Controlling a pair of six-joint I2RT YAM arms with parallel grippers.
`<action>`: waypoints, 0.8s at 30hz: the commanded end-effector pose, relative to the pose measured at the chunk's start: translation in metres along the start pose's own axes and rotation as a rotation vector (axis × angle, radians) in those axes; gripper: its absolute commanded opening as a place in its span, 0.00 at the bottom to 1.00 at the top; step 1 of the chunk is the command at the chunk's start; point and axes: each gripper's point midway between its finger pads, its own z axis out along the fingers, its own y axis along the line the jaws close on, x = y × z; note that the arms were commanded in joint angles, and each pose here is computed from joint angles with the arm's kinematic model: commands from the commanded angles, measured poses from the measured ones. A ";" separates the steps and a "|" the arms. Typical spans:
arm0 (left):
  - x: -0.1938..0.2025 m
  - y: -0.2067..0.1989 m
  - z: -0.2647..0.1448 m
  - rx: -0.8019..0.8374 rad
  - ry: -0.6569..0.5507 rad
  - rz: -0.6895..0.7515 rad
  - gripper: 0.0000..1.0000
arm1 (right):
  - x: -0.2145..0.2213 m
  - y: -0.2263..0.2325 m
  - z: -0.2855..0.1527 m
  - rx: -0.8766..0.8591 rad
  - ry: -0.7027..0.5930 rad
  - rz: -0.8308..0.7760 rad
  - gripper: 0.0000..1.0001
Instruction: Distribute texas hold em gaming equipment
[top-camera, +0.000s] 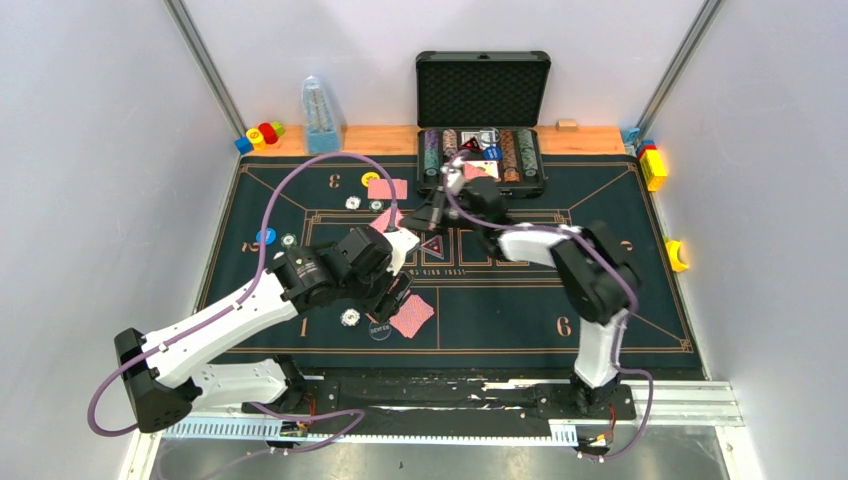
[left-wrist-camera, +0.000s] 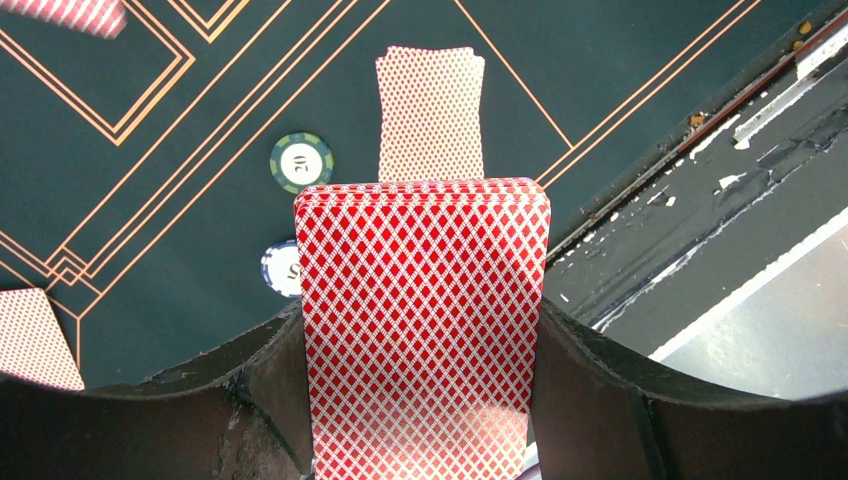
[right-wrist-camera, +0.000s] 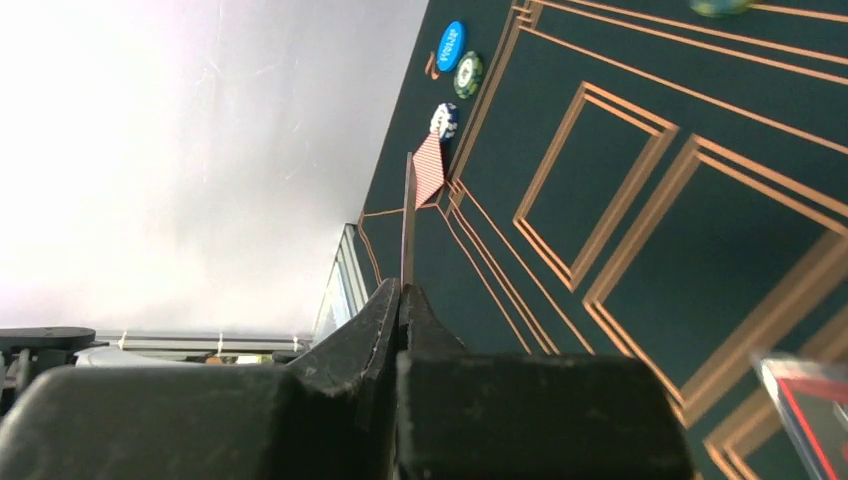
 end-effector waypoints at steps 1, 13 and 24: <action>-0.014 -0.002 -0.009 0.008 -0.066 -0.010 0.00 | 0.014 0.039 0.070 -0.214 0.045 -0.021 0.00; -0.013 -0.006 -0.007 0.031 -0.056 -0.002 0.00 | 0.077 0.043 0.208 -0.317 0.225 -0.034 0.00; -0.014 -0.006 -0.010 0.032 -0.072 -0.004 0.00 | 0.105 0.014 0.270 -0.243 0.237 0.015 0.00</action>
